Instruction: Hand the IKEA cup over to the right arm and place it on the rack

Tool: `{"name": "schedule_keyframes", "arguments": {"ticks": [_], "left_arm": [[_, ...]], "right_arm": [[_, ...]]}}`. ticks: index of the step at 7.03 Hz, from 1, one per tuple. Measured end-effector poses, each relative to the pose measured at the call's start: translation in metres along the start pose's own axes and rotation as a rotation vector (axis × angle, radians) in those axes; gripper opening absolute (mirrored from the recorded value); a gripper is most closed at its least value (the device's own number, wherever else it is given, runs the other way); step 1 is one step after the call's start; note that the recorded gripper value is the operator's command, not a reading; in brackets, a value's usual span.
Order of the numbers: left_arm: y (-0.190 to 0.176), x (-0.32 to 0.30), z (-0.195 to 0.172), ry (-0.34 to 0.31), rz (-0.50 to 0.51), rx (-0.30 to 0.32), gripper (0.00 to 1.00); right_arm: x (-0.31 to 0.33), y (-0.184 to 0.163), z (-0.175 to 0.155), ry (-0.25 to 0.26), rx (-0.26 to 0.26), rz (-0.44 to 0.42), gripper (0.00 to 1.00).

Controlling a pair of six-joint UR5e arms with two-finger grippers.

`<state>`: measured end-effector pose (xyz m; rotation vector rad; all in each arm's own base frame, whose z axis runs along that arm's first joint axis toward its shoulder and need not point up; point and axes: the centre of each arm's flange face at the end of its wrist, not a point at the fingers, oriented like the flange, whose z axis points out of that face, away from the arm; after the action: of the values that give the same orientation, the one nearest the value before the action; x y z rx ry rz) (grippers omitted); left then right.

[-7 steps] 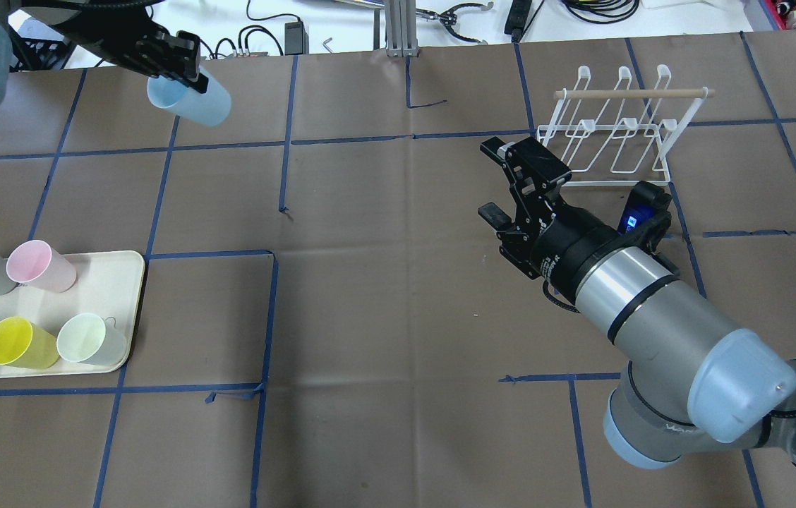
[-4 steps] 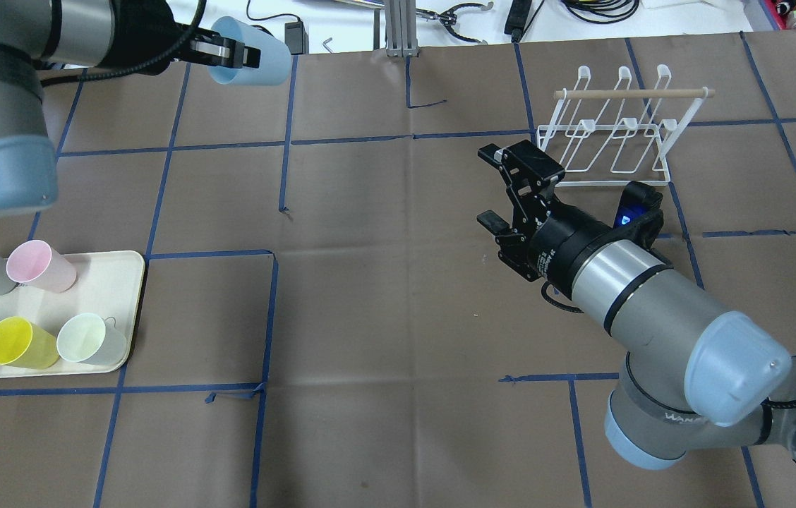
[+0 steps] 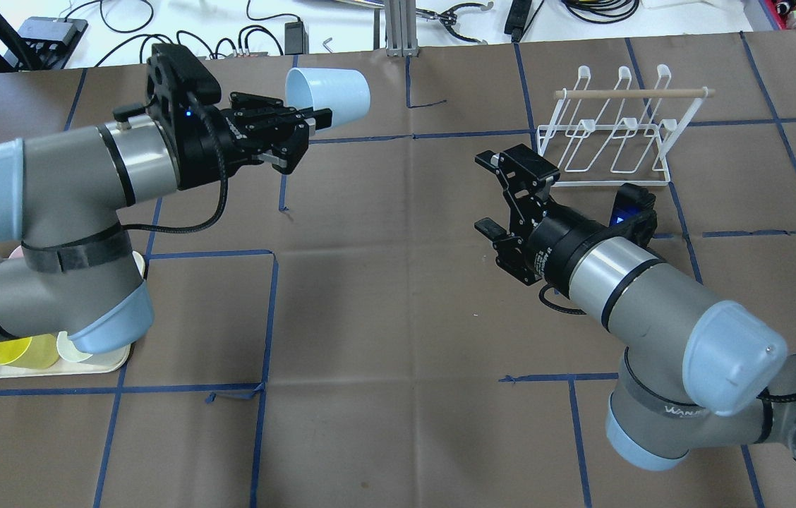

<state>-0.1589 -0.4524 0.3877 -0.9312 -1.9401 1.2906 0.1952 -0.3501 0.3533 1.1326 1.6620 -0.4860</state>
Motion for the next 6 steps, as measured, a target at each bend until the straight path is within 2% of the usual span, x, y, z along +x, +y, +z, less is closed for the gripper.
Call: {"name": "schedule_keyframes", "arguments": {"ticks": [2,3,6], "left_arm": [[0.037,0.014,0.011,0.084,0.060,0.083,0.06],[0.044,0.018,0.013,0.111,0.073,0.107,0.06],[0.052,0.037,0.019,0.152,0.092,0.120,0.07]], "right_arm": [[-0.001,-0.001,0.004,0.028,-0.005,0.040,1.00],[-0.004,-0.001,0.006,0.036,-0.009,0.074,1.00],[-0.008,0.012,0.011,0.064,-0.032,0.117,1.00]]}}
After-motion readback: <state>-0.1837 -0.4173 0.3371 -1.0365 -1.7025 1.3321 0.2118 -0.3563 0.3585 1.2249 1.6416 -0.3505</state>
